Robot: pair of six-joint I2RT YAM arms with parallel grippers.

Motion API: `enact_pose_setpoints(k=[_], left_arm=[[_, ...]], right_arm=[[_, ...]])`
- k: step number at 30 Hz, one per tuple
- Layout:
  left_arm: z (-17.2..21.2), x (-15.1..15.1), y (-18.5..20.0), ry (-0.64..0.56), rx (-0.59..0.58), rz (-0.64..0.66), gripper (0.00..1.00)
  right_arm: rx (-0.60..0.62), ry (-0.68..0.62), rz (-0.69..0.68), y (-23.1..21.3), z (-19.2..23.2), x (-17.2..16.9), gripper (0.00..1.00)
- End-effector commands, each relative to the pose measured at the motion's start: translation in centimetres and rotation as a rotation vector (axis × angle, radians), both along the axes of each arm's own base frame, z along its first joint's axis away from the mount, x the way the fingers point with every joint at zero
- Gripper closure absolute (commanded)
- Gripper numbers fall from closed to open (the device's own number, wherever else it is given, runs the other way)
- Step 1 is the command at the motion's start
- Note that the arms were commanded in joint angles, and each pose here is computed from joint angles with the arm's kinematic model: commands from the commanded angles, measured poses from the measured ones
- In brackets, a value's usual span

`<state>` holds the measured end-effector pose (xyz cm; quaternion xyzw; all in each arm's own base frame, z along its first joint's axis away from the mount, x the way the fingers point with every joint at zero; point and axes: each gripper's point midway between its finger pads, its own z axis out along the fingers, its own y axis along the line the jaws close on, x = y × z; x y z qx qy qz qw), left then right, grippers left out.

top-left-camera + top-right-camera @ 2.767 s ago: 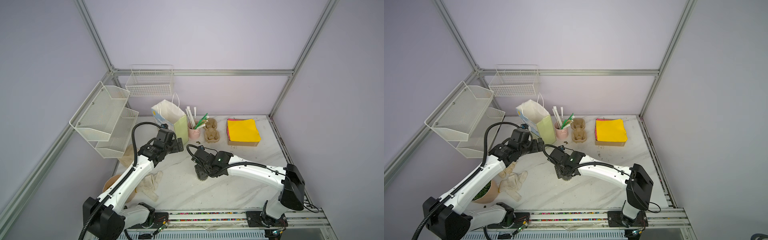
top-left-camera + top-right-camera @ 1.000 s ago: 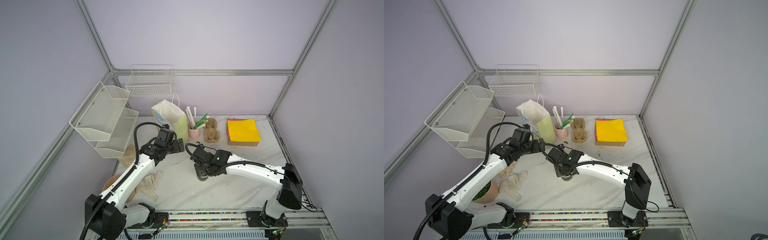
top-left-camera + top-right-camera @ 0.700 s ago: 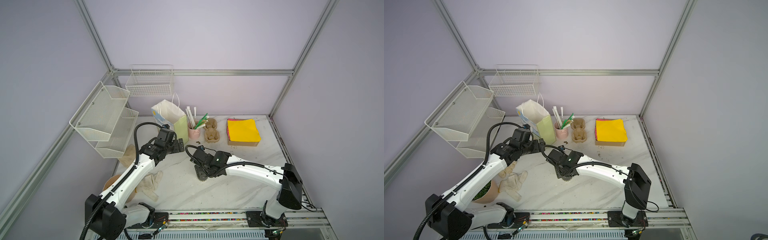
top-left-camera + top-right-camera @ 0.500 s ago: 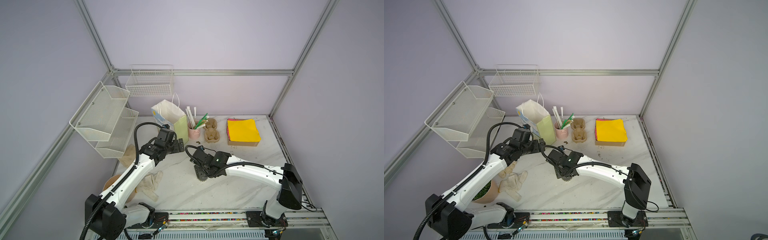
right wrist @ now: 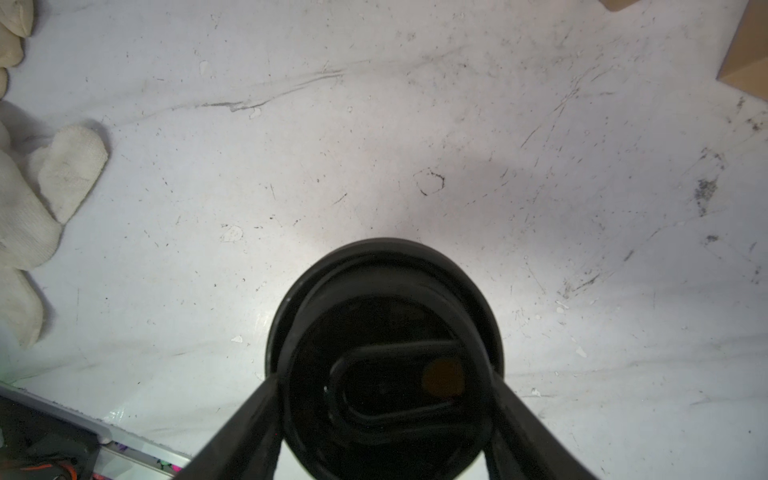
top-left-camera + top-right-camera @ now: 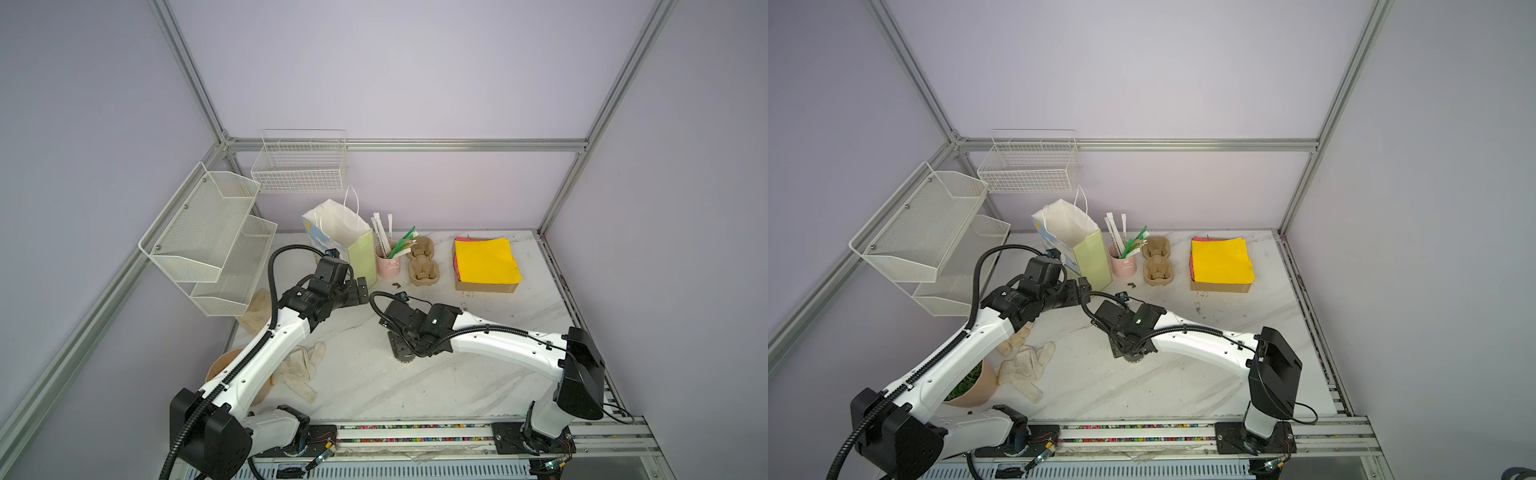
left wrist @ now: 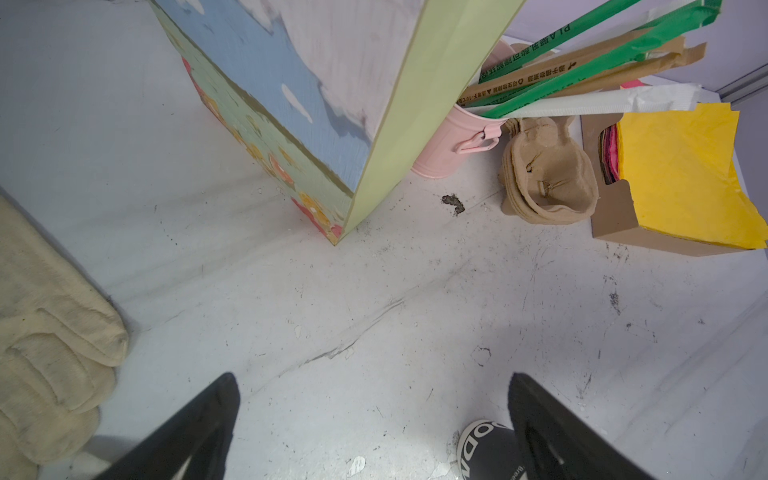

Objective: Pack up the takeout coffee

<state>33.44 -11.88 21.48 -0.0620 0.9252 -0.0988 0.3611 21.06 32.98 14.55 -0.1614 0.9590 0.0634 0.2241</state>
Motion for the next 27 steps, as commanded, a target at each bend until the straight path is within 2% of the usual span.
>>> enact_pose_setpoints(k=[1,8,27], left_arm=[[-0.8,0.2,0.0,0.0,0.005,-0.016,0.0],[-0.8,0.1,0.0,0.002,0.005,-0.016,0.0],[-0.9,0.1,0.1,0.004,0.008,-0.017,0.0]], right_arm=[[-0.001,-0.027,-0.03,-0.7,1.6,0.0,0.28],[0.037,-0.025,-0.023,-0.2,2.3,-0.1,0.28],[-0.022,0.023,-0.01,-0.1,-0.9,-0.4,0.28]])
